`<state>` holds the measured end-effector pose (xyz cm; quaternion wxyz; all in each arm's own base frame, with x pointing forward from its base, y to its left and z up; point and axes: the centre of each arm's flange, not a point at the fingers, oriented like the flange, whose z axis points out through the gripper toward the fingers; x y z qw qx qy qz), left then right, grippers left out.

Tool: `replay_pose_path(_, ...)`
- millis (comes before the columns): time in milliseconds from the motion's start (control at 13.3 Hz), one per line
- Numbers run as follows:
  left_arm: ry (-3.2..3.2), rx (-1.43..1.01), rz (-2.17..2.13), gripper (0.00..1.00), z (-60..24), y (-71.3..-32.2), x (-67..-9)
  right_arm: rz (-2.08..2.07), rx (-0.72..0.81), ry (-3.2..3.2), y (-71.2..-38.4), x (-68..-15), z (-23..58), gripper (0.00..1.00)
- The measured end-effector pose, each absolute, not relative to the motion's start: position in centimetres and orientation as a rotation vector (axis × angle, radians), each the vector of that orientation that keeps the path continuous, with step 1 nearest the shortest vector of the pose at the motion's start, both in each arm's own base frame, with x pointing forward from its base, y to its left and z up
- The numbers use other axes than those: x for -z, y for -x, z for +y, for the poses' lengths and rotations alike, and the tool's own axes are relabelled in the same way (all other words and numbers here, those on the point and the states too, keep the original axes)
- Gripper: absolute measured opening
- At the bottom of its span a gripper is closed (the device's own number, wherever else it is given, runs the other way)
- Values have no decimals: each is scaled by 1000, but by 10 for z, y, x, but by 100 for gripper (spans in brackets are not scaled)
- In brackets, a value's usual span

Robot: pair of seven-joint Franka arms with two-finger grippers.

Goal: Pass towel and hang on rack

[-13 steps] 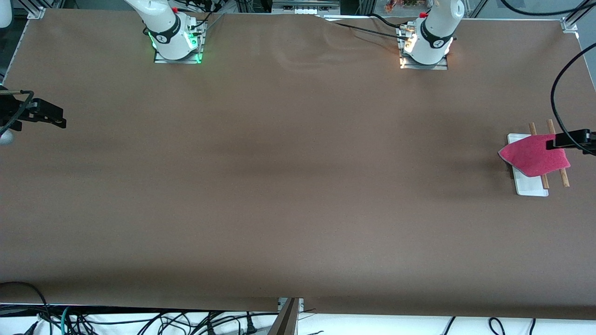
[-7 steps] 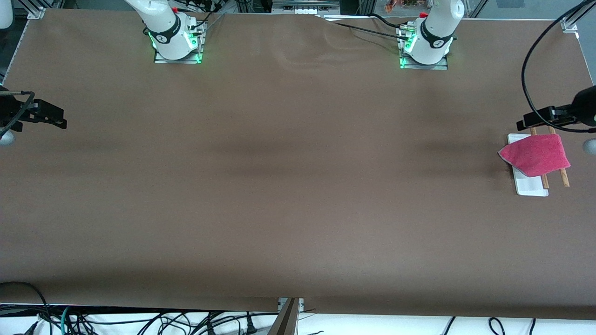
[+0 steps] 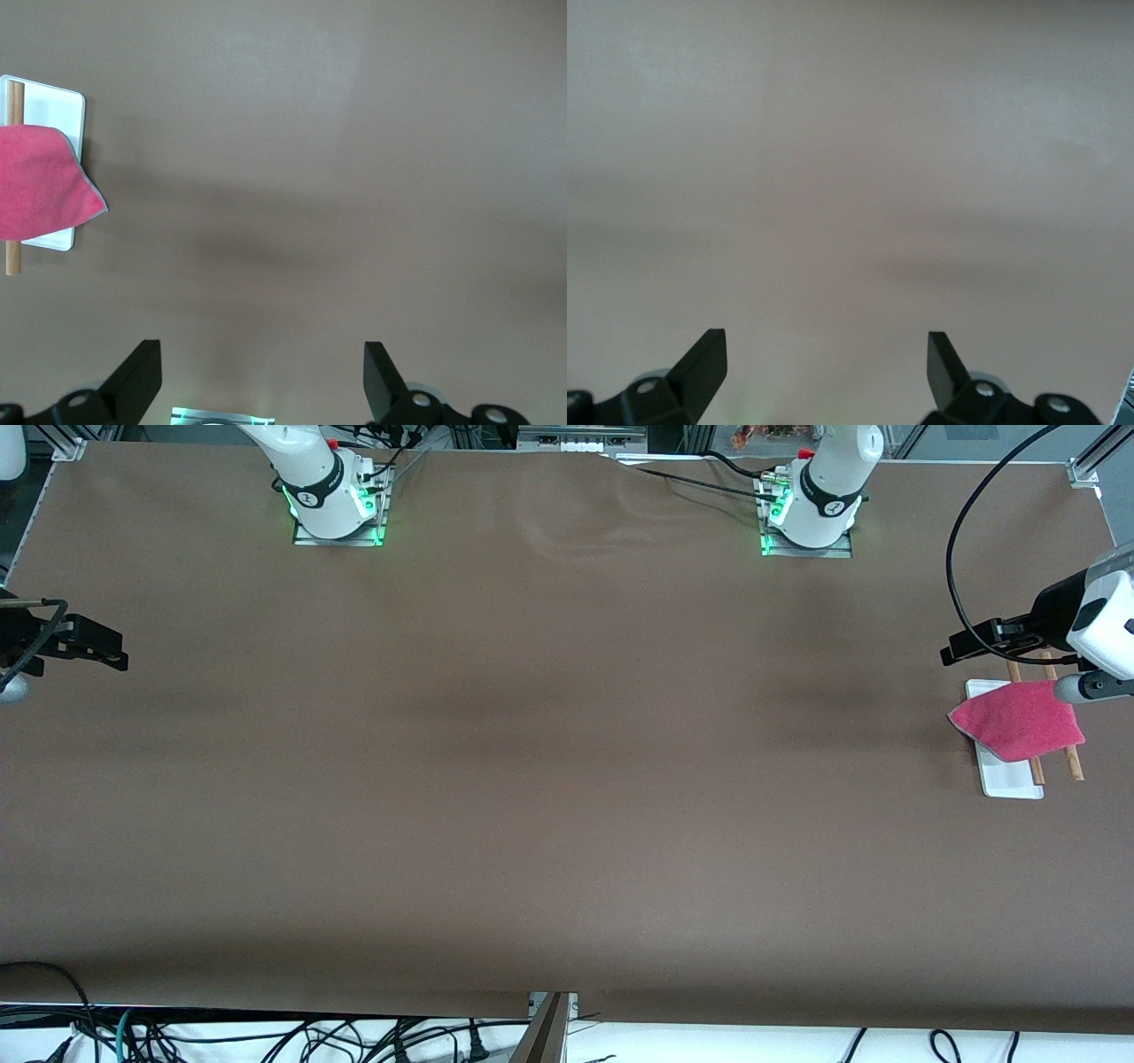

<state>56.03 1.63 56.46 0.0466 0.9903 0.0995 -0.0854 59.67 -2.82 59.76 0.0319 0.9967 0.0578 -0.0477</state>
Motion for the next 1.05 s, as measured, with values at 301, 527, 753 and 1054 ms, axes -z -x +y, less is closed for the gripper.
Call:
replay_pose_path(301,-3024,248,293,100,13,-562,-566,178,147,-3069,-597,-598,-28,100)
replay_pose_path(527,-3026,233,280,100,9,-564,-565,178,147,-3069,-597,-598,-28,100)
replay_pose_path(753,-3037,225,236,100,-10,-565,-566,177,147,-3069,-597,-598,-28,100)
replay_pose_path(1054,-3037,220,253,100,-4,-566,-567,176,147,-3069,-597,-598,-28,100)
